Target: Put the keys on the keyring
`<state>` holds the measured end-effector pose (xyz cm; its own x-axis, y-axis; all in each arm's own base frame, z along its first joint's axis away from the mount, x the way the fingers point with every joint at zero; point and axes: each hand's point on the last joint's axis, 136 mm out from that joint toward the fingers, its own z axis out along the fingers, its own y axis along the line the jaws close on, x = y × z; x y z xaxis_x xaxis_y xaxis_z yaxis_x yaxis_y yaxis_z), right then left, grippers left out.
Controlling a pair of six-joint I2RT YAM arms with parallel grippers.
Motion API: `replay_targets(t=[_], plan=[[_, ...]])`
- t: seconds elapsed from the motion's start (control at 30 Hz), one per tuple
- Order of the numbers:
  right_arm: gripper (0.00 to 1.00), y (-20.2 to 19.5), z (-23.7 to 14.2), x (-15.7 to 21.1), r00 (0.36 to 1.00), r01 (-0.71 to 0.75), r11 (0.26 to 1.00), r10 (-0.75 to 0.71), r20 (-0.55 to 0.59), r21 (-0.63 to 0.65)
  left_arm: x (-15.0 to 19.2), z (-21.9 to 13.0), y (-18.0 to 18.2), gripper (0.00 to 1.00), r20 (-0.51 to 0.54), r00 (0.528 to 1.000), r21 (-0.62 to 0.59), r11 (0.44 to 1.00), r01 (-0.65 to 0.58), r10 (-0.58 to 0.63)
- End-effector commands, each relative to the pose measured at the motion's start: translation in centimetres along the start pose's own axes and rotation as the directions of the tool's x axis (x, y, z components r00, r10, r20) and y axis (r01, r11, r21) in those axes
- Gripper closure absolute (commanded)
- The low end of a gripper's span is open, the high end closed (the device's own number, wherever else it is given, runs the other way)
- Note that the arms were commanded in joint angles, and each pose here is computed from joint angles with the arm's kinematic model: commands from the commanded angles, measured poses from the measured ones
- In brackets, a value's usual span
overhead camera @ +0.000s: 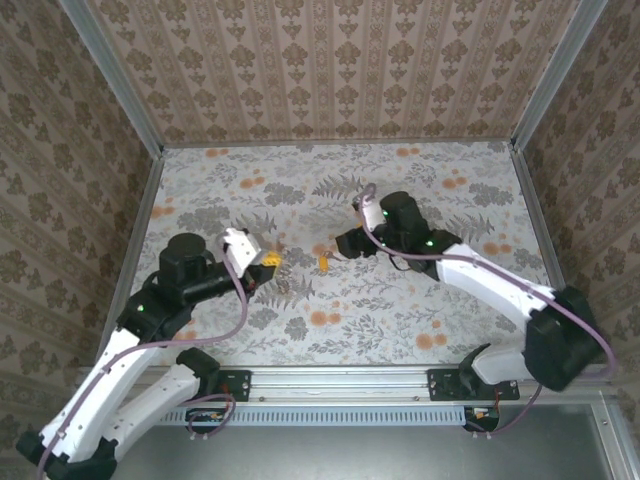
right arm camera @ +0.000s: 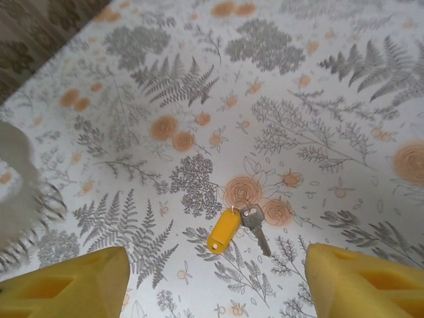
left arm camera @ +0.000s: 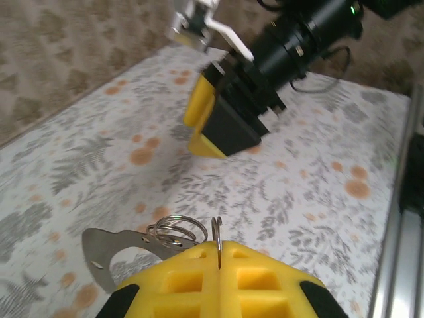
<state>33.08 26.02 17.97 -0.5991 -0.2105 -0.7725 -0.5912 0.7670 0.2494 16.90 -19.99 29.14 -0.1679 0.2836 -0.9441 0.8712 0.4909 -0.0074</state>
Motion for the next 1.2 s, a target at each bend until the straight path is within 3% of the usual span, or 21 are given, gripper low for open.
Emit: replay_targets(t=[0.0, 0.17, 0.33, 0.5, 0.73, 0.9, 1.17], plan=[[0.31, -0.9, 2.8, 2.8, 0.986, -0.006, 1.0, 0.01, -0.167, 0.024, 0.7, -0.1, 1.7, 1.0, 0.026, 0.986, -0.058, 0.984, 0.166, -0.165], [0.38, -0.8, 6.5, 5.0, 0.941, 0.05, 0.998, -0.059, -0.334, -0.036, 1.9, 0.3, 3.1, 1.0, 0.015, 0.966, -0.076, 0.963, 0.259, -0.258], [0.5, -0.4, 9.1, 6.0, 0.909, 0.045, 0.996, -0.073, -0.411, -0.078, 2.4, 0.9, 3.2, 1.0, -0.006, 0.956, -0.049, 0.955, 0.292, -0.293], [0.53, 0.1, 10.5, 7.0, 0.879, 0.169, 0.985, -0.134, -0.457, 0.037, 3.1, 1.0, 4.2, 1.0, -0.002, 0.948, -0.099, 0.944, 0.315, -0.317], [0.61, -1.3, 11.7, 7.6, 0.885, 0.184, 0.97, -0.093, -0.457, 0.159, 3.9, 1.0, 4.8, 1.0, -0.015, 0.939, -0.135, 0.931, 0.338, -0.343], [0.63, -1.3, 13.1, 8.2, 0.878, 0.199, 0.963, -0.091, -0.47, 0.185, 2.8, -0.3, 4.4, 1.0, 0.053, 0.952, -0.143, 0.941, 0.307, -0.303], [0.7, -1.0, 14.1, 8.5, 0.883, 0.183, 0.963, -0.073, -0.464, 0.196, 2.0, -0.9, 4.1, 1.0, 0.074, 0.958, -0.141, 0.948, 0.287, -0.278]])
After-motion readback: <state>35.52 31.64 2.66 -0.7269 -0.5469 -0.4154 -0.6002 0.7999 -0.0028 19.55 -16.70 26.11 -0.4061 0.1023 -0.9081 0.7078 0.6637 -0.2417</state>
